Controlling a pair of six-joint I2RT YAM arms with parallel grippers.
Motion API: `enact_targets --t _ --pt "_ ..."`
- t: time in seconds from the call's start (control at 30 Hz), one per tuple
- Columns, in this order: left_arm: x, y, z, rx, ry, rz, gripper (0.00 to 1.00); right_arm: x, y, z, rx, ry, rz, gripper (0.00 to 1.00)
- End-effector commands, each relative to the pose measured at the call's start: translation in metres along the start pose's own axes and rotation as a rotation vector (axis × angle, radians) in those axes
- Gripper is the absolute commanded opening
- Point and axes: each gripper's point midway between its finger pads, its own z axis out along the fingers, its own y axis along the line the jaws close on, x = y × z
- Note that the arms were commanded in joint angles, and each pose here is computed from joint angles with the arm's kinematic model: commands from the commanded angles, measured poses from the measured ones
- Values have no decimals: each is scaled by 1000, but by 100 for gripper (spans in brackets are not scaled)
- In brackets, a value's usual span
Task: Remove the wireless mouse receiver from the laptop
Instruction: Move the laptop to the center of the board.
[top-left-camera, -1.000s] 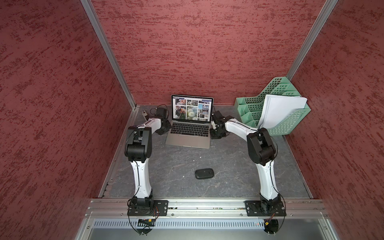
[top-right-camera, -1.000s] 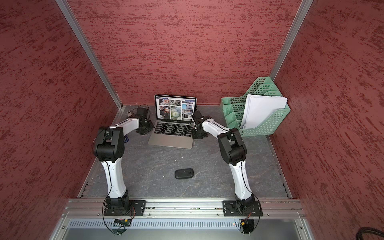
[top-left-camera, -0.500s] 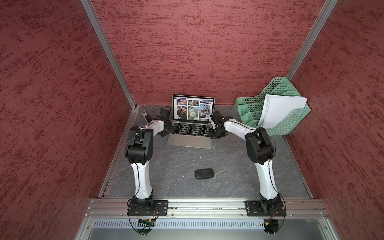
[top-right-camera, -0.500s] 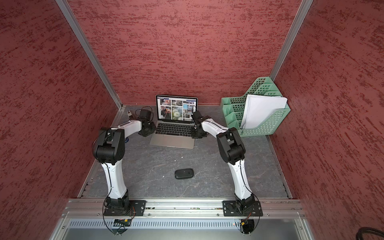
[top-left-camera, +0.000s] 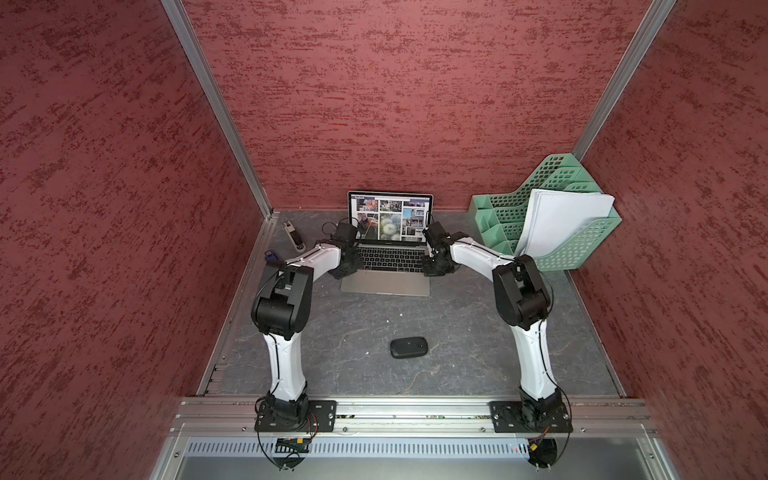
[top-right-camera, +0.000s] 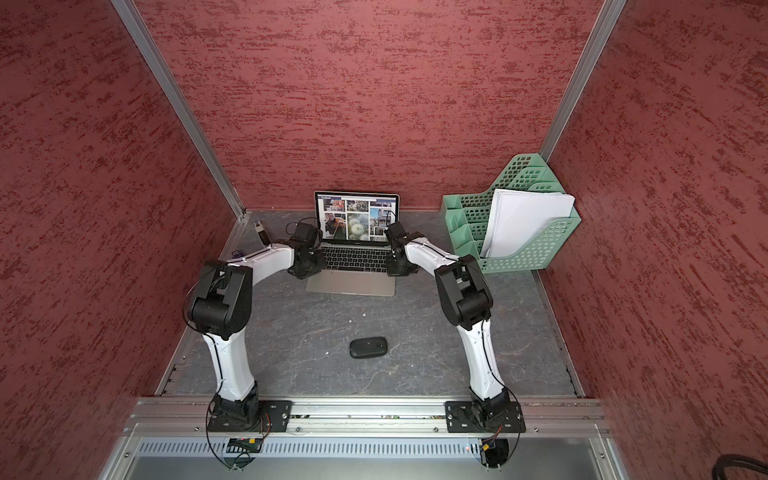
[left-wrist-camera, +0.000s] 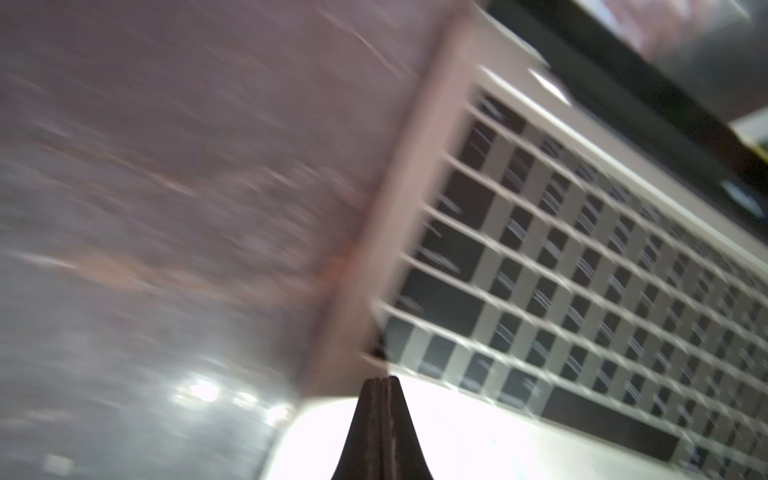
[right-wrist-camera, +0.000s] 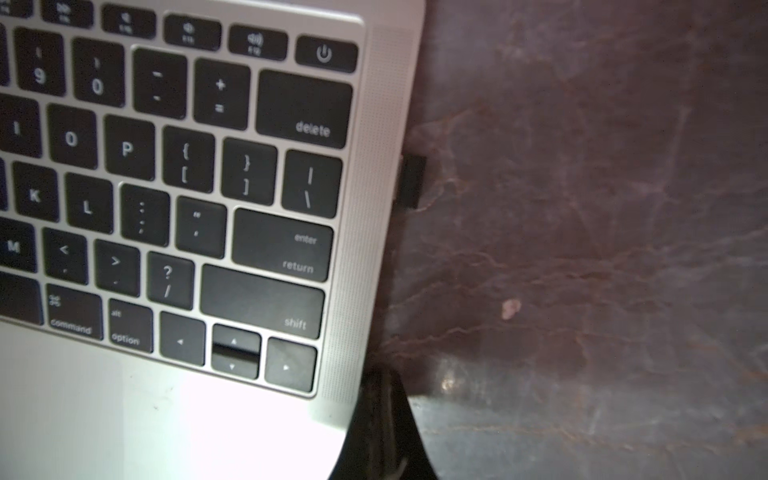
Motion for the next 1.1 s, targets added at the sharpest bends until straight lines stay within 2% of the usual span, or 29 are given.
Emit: enact_targets --t 0.0,0.23,0.4,0.53,0.57,0.8,0.93,1.07 --pt "28 -25 -4 72 88 24 0 18 -22 6 64 50 5 0" --pt "31 -28 -8 50 72 32 0 21 -34 6 80 54 19 0" --pt "3 -19 -48 -10 -47 80 0 19 -32 5 69 49 23 0" --pt "-20 -1 -66 -71 -96 81 0 21 -30 7 59 53 25 0" --pt "-26 6 -68 -76 -99 70 4 22 -30 7 58 55 27 0" --pt "-47 49 -51 -104 -60 -41 24 23 -30 9 54 59 22 0" --pt "-46 66 -29 -164 7 -92 26 23 -30 11 53 61 20 0" --pt "-39 64 -10 -169 73 -151 26 22 -29 11 48 63 20 0"
